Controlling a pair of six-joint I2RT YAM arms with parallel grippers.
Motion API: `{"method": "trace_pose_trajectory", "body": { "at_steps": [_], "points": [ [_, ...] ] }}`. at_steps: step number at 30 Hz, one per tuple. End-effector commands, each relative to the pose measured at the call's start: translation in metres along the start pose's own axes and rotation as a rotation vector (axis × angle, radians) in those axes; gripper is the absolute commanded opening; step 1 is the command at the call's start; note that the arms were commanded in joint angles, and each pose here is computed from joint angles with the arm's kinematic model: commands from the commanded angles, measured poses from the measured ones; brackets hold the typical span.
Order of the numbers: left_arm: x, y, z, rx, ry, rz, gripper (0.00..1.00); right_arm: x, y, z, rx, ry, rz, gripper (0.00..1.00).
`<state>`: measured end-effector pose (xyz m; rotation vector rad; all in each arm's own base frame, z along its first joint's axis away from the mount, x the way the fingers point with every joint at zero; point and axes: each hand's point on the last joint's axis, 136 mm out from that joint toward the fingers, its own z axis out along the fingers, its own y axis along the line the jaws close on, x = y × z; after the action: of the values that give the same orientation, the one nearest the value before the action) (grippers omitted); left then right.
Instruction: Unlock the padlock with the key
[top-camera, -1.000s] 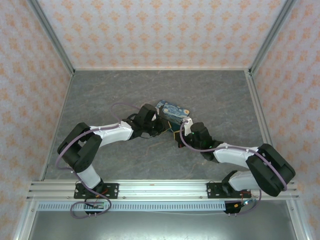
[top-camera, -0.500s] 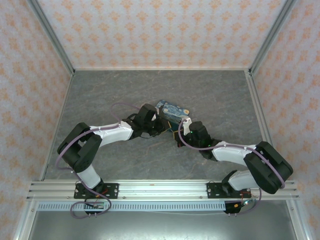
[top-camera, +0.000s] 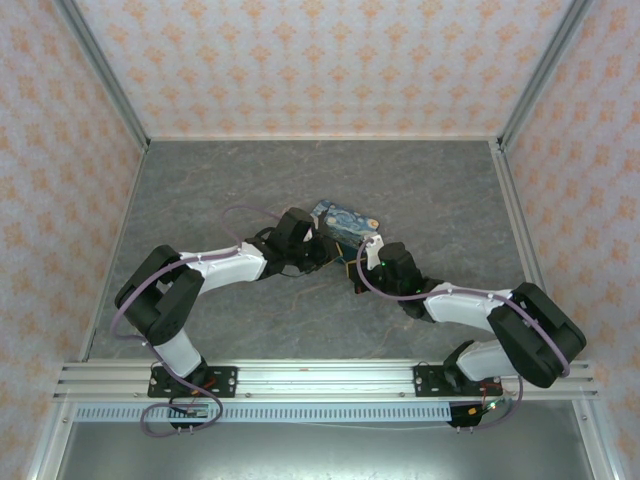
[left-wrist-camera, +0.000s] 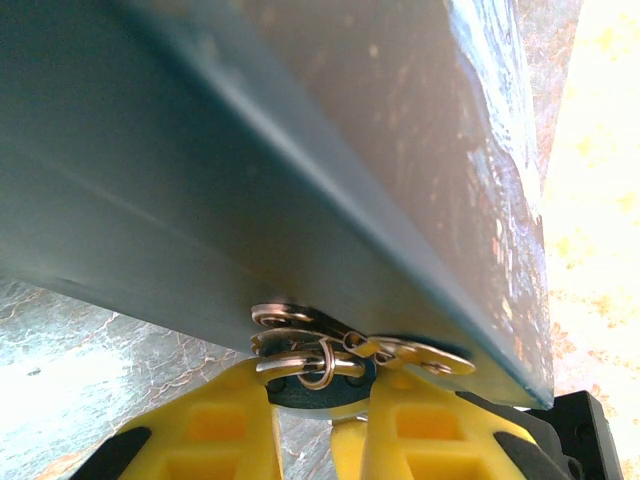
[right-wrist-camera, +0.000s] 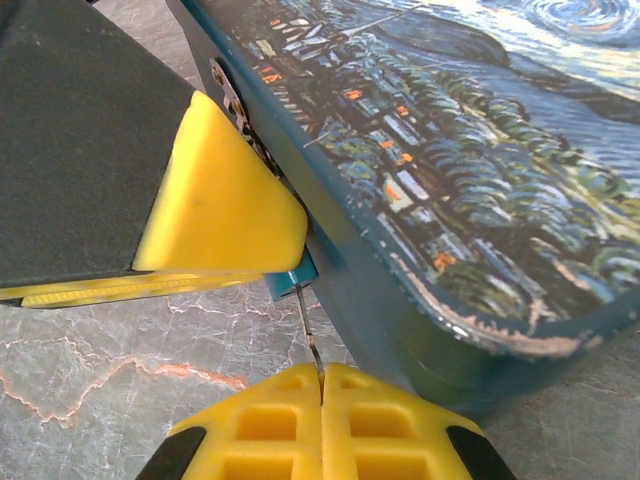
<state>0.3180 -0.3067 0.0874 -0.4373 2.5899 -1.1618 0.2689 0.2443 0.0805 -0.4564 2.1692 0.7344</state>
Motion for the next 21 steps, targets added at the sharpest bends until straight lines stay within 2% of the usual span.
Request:
{"method": "trace_pose_trajectory", "body": {
  "at_steps": [1, 9, 21],
  "points": [
    [-0.001, -0.026, -0.009, 0.05, -0.008, 0.019, 0.18, -0.026, 0.01, -0.002, -0.029, -0.096, -0.025, 0.0],
    [0.004, -0.035, -0.012, 0.07, 0.009, 0.025, 0.18, -0.045, 0.017, -0.004, -0.049, -0.172, -0.078, 0.0],
    [0.009, -0.041, -0.016, 0.069, 0.027, 0.023, 0.17, -0.046, 0.014, -0.009, -0.018, -0.176, -0.192, 0.0]
  ]
}}
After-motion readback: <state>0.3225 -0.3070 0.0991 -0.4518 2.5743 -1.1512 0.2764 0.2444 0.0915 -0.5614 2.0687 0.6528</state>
